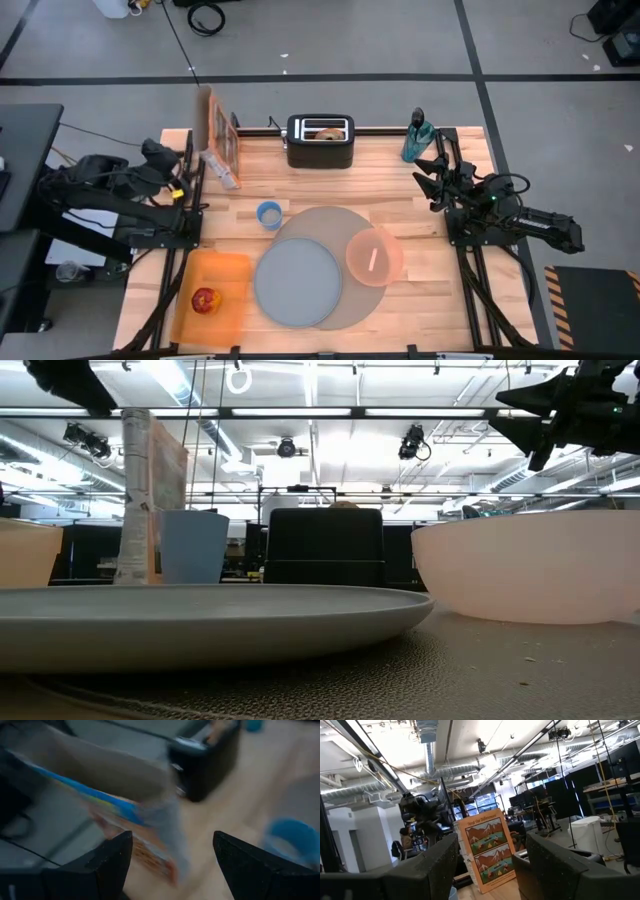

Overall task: Arrange a breakfast setting
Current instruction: Pour the cereal from the cereal box into the light orange bowl

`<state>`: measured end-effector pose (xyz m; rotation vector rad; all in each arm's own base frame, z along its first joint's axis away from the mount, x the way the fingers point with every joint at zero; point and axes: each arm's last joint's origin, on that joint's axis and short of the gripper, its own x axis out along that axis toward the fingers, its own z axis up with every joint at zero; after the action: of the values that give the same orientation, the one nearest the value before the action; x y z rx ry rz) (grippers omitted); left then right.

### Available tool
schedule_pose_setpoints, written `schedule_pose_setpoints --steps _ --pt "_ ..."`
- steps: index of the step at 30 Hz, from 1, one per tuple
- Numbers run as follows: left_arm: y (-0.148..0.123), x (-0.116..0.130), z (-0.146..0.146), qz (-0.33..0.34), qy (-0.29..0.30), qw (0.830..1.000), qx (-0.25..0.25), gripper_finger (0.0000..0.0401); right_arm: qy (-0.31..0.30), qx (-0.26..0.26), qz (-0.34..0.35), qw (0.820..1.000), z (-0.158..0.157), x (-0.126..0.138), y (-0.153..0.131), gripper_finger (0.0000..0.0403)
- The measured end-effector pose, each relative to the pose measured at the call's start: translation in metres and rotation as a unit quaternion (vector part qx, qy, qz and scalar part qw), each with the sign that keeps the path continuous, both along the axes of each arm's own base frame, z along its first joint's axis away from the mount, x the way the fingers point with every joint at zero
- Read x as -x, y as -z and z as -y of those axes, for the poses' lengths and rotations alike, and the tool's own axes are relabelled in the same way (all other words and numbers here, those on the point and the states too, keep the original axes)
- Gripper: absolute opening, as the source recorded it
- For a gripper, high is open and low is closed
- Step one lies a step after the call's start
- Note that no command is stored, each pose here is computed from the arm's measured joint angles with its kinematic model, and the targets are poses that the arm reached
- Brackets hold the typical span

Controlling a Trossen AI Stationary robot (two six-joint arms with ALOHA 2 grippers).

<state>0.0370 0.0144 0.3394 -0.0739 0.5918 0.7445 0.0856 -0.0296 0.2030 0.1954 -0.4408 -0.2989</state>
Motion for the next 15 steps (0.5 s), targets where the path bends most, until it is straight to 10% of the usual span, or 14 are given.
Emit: schedule_pose_setpoints --steps 15 --pt "0.059 -0.039 0.008 -0.099 -0.099 0.988 0.059 0.0286 0.006 0.014 -0.012 1.000 0.000 0.000 0.001 0.0242"
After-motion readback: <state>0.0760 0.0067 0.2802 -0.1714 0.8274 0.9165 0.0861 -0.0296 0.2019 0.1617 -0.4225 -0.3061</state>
